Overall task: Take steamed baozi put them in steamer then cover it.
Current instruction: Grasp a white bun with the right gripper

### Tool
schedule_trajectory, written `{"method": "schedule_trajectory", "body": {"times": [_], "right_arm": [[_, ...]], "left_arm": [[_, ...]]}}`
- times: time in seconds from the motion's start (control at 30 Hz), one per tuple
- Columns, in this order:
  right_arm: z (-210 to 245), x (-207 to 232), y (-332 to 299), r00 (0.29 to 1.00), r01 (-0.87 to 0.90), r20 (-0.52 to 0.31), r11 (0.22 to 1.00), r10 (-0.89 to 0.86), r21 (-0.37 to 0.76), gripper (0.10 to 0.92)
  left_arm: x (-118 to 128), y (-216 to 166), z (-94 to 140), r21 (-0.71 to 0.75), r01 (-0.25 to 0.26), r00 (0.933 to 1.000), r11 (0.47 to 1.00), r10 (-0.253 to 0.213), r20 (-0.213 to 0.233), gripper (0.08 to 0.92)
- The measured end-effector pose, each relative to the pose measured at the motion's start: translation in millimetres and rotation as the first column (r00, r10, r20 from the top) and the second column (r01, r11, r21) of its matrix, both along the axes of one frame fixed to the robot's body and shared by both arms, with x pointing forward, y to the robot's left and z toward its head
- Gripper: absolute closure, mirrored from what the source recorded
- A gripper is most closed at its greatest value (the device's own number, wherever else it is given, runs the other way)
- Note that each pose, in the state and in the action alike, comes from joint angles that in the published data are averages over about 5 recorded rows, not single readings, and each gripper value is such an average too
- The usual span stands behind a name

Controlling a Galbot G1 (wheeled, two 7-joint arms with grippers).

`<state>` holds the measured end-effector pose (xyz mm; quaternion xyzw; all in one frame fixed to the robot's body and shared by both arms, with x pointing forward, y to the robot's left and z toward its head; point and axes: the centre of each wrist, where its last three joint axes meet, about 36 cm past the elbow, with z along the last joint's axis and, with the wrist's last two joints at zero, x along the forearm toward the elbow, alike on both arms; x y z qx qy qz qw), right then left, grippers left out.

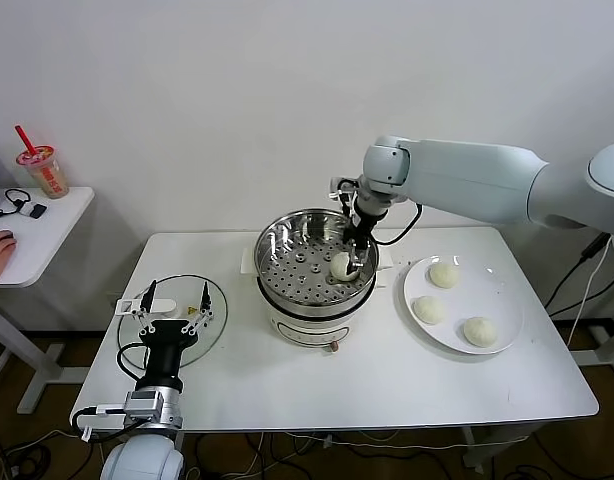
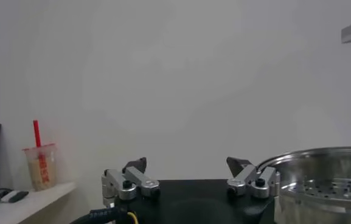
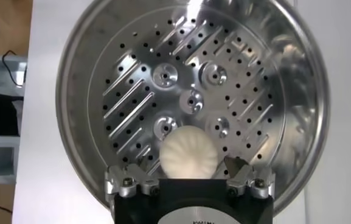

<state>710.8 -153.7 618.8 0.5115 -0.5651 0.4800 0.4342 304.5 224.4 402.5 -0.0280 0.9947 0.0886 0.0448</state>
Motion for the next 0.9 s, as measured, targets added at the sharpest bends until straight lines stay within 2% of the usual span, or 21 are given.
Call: {"method": "schedule_trajectory", "body": {"times": [0.77,0.9], "right_arm": [[-33,10,7,1.0,0.003,-0.003,1.0,-0.003,0.0,0.2],[-34,11,7,1.0,0.007,-0.001,1.0,-0.007,0.0,0.241]], "left_arm": [[1,0,-5,0.002,0.002,0.9999,1.0,-0.002,-0.011,0.177],[1,0,-5,0.002,0.003,0.9999,1.0,-0.003,-0.012,0.177]]}}
